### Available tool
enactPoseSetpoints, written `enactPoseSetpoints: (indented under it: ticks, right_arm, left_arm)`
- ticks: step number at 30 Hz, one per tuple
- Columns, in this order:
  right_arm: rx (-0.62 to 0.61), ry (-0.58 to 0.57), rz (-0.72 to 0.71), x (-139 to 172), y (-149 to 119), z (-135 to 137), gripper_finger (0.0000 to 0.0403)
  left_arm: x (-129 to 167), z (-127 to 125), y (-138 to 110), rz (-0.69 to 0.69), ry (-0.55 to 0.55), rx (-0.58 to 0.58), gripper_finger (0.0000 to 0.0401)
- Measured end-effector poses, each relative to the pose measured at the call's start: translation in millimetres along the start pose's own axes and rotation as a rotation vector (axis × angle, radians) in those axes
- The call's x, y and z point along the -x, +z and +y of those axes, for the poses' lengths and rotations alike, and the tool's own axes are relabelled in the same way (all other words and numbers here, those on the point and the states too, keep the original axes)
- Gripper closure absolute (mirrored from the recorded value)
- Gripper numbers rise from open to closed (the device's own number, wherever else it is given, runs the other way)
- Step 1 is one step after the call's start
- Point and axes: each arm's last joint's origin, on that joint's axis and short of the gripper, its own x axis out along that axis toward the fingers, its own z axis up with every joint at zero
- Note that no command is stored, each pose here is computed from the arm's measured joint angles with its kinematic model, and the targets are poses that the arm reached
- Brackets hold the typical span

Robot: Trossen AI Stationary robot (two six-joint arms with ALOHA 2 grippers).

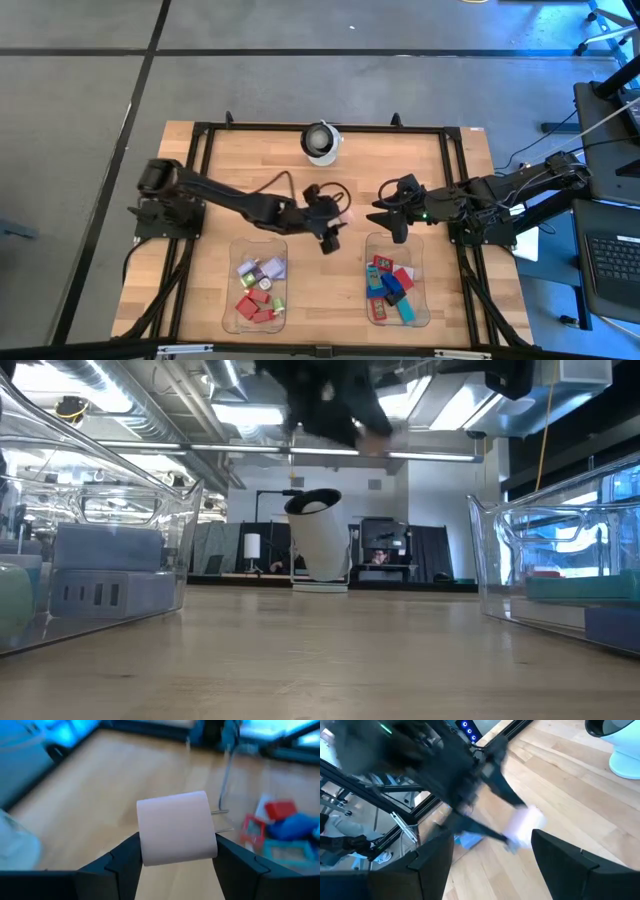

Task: Pick & Place Office items
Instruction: Put the pink charger adapter into the left transparent bin

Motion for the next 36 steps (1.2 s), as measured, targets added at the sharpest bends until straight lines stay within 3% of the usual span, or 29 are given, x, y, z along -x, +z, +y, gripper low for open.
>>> enactPoseSetpoints:
  ticks: [14, 24, 36]
  right_arm:
    - [0.029, -0.003, 0.005, 0.0, -0.4, -0.4, 0.0133]
    - [0.055, -0.007, 0.001, 0.0, -0.3, -0.5, 0.0133]
    - [0.042, -0.005, 0.0, 0.0, -0.2, -0.4, 0.0133]
  left_arm:
    - [98.8, 1.8, 41.7, -0.317, 0.135, 0.07, 0.0194]
    - [122.0, -16.9, 56.7, -0.51, 0.1, 0.069, 0.0193]
    - [126.6, -21.1, 57.9, -0.537, 0.079, 0.077, 0.0193]
